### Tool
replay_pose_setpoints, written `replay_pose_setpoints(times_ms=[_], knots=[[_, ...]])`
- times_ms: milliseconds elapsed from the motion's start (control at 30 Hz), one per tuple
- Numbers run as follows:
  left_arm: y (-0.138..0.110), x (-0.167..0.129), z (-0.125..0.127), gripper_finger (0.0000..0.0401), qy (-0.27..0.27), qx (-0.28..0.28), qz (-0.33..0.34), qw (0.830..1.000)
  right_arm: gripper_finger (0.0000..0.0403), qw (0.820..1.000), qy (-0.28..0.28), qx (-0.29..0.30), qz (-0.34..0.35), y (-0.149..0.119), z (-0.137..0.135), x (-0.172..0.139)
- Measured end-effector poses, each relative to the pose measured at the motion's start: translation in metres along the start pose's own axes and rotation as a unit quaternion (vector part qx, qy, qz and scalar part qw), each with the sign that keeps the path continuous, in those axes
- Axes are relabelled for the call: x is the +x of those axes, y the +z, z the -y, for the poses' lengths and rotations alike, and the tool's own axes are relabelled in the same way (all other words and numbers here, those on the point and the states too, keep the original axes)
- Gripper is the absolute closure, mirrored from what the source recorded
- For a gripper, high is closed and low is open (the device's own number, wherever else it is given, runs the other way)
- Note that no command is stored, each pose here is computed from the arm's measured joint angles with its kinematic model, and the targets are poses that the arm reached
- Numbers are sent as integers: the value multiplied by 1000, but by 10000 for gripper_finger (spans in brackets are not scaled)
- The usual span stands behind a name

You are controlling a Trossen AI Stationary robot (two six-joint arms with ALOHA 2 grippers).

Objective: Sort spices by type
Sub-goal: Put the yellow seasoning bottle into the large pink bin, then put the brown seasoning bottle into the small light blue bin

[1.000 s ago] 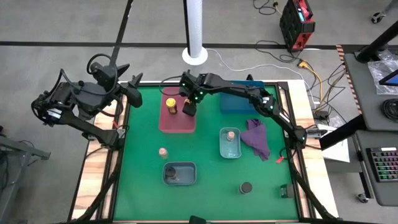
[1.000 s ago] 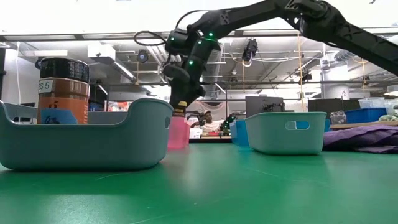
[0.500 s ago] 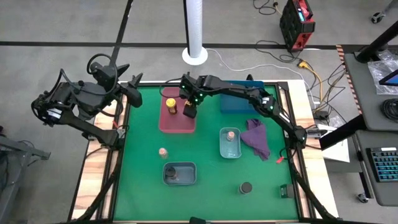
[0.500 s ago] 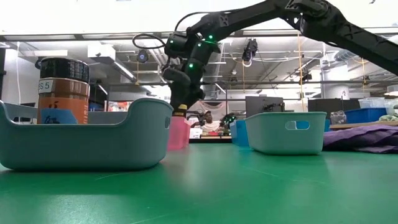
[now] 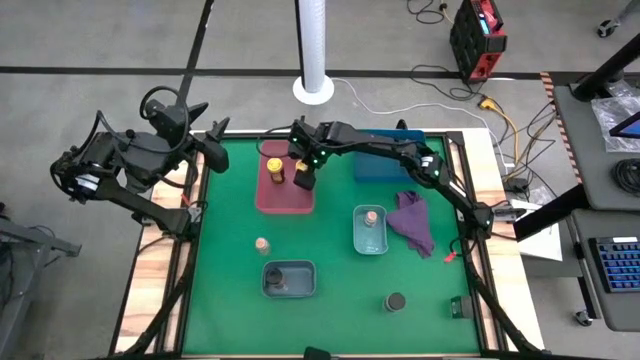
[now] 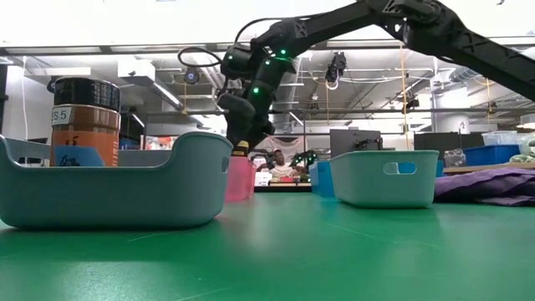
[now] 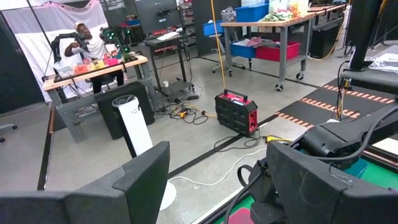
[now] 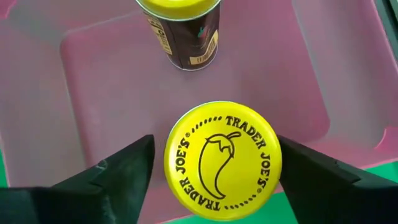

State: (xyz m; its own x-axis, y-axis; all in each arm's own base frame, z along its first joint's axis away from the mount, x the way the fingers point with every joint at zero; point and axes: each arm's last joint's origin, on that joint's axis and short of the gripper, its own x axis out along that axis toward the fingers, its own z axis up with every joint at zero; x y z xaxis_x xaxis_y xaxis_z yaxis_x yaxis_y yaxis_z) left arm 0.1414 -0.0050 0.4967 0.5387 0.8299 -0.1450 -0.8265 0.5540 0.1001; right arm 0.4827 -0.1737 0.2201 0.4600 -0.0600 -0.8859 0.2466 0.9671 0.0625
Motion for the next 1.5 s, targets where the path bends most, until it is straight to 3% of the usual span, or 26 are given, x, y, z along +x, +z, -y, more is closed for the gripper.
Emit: replay_pose_setpoints(times_ms=[167, 333, 467, 567, 733, 933, 1067, 1267, 1500], knots=[[0, 0, 0, 149, -11, 0, -3, 1000, 59, 1000, -1, 5, 8, 5, 0, -13], [-3, 0, 3, 149, -65, -10, -26, 998, 50, 1000, -11, 18, 10, 7, 0, -41], [-14, -1, 4, 149, -125, -18, -87, 988, 55, 999, -14, 38, 24, 7, -3, -75], [-29, -3, 8, 149, -183, -9, -173, 968, 58, 998, -13, 58, 36, 5, -8, -111], [-68, 2, 29, 149, -265, 51, -313, 911, 64, 995, -6, 84, 47, -9, -30, -178], [-129, 16, 68, 149, -350, 106, -363, 857, 73, 992, -47, 76, 92, -33, -77, -251], [-171, 24, 86, 149, -391, 118, -383, 829, 78, 987, -68, 83, 122, -49, -104, -283], [-220, 23, 95, 149, -405, 149, -395, 811, 83, 978, -109, 102, 146, -67, -132, -303], [-254, 20, 99, 149, -409, 157, -400, 805, 73, 973, -140, 124, 132, -77, -143, -303]])
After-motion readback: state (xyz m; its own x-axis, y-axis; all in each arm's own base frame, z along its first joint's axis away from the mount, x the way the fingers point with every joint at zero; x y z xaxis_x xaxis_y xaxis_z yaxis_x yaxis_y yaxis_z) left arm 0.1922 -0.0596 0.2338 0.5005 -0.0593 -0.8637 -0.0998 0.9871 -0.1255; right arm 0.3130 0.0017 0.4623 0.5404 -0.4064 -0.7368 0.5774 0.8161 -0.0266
